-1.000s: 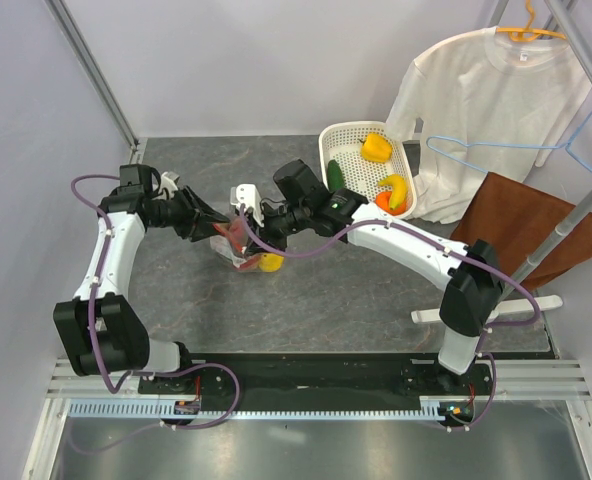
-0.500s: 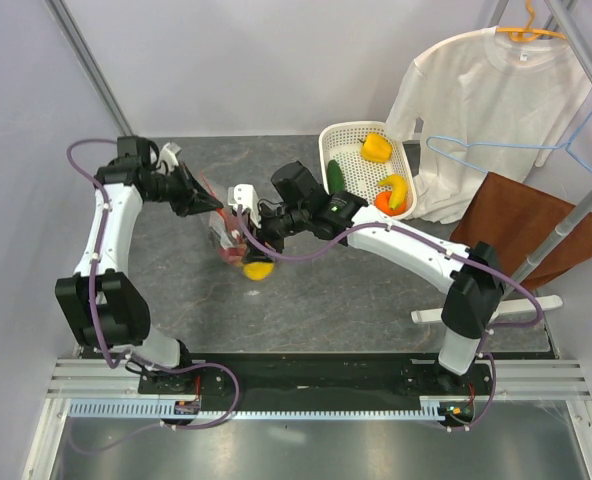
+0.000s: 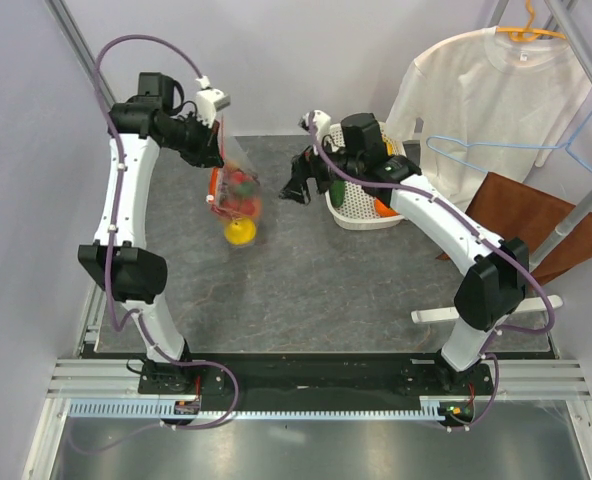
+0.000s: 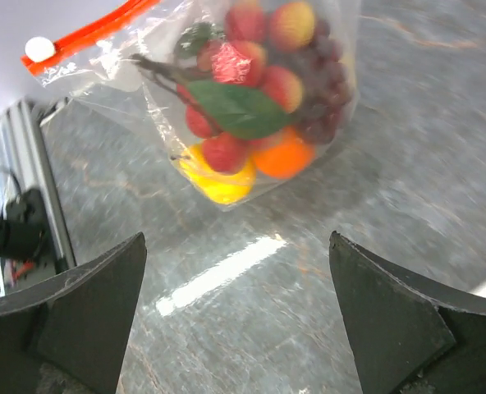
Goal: Place the food in the zip-top bag and seal the zipper
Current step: Place the zipper food storage bag at the center of the board.
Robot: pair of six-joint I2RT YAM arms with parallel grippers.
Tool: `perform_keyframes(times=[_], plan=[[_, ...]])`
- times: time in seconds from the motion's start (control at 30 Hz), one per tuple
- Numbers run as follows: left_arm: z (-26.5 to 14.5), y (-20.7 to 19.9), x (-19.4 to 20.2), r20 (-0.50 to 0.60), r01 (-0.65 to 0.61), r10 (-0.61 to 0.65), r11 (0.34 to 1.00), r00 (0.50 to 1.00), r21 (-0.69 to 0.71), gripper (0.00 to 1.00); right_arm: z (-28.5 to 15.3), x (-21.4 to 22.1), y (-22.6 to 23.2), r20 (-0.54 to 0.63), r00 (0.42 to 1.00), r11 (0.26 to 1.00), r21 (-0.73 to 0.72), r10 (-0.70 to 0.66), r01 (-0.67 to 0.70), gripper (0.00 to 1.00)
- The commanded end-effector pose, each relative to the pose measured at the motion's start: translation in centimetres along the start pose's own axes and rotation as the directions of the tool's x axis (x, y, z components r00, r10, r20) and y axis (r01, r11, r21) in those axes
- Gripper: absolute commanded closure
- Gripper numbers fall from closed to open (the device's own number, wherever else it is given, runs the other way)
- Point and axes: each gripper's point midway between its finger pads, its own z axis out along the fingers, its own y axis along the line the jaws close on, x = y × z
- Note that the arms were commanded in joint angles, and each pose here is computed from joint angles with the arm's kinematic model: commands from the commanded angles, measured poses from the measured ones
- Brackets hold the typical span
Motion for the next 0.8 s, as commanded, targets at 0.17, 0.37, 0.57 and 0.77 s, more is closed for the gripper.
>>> perform_keyframes(times=[0.17, 0.37, 0.57, 0.77], plan=[[2.8, 4.0, -0.8, -0.186, -0.544, 0.523, 0.835, 0.832, -0.082, 0.98, -3.2, -4.7, -3.0, 0.138, 0.984, 0.992, 0.051, 0.108, -0.117, 0.02], [3.2, 4.6, -3.1, -0.158, -0.609, 0.59, 0.785, 0.792, -0.115, 0.98, -4.1, -5.5, -4.5, 0.166, 0.979, 0.988, 0.073, 0.119, -0.133, 0.02], [5.0, -0.6, 2.4, -0.17, -0.518, 0.523, 0.852, 0.835, 0.077, 0.98, -4.9, -5.8, -5.7, 0.18, 0.976, 0.985, 0.097, 0.121, -0.14, 0.02], [7.5, -8.9, 13.3, -0.298, -0.296, 0.388, 0.903, 0.872, 0.31, 0.98, -5.6, -4.8, -6.4, 0.17, 0.977, 0.982, 0.115, 0.128, -0.149, 0.02]])
